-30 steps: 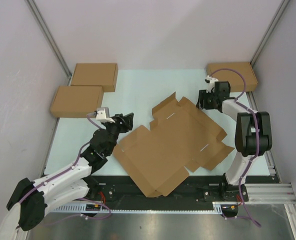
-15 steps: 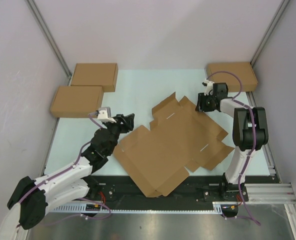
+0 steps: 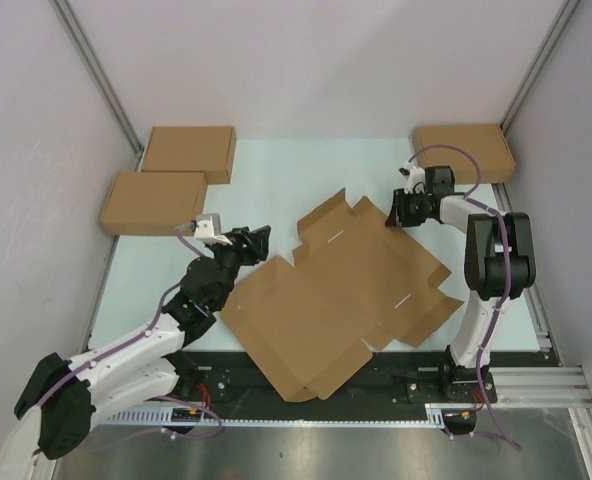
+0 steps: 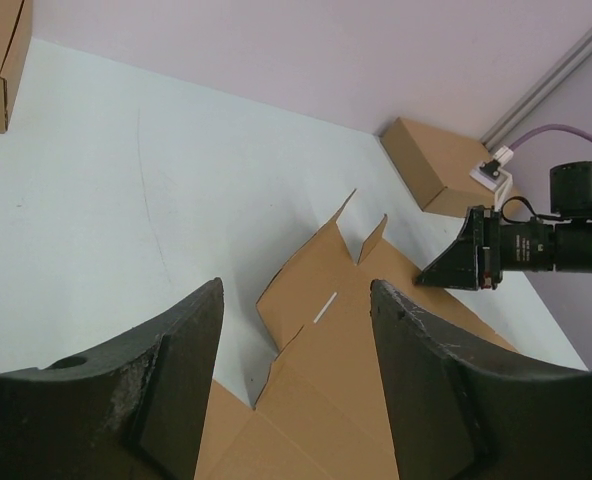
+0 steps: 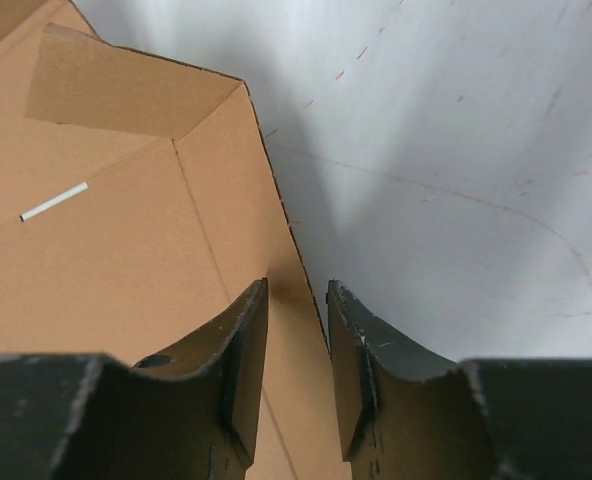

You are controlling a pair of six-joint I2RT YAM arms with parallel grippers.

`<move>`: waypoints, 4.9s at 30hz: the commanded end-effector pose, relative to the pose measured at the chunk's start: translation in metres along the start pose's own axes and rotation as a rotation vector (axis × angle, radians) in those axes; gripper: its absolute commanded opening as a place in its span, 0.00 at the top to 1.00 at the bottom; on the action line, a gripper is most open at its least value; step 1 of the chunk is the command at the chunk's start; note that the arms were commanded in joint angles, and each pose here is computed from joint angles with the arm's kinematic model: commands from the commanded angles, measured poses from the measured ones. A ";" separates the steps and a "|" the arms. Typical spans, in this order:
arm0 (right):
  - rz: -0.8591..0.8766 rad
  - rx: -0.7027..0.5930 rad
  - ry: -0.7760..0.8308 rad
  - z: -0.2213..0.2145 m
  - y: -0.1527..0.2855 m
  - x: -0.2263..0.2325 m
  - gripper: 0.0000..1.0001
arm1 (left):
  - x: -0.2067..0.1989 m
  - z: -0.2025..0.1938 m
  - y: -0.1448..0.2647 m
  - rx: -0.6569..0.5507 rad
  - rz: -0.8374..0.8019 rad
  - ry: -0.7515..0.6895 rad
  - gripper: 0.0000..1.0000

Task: Fold the paper box

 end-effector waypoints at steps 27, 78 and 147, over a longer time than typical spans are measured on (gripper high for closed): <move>-0.637 -0.266 0.655 0.099 0.140 0.144 0.97 | -0.005 0.039 -0.007 -0.120 0.037 -0.045 0.31; -0.610 -0.152 1.212 -0.009 0.125 0.266 1.00 | 0.017 -0.021 -0.070 -0.219 -0.326 0.004 0.16; -0.557 -0.172 1.117 -0.004 0.118 0.251 1.00 | -0.033 -0.026 -0.111 -0.118 -0.495 -0.262 0.99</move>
Point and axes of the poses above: each gripper's point midway between its finger pads, its own y axis back along the fingers, its own x axis along the line the jaws close on, z = x × y, the point moved 4 cm from there along y, back along the fingers, and after that the axes turned 1 degree about y, right-handed, at the moved point
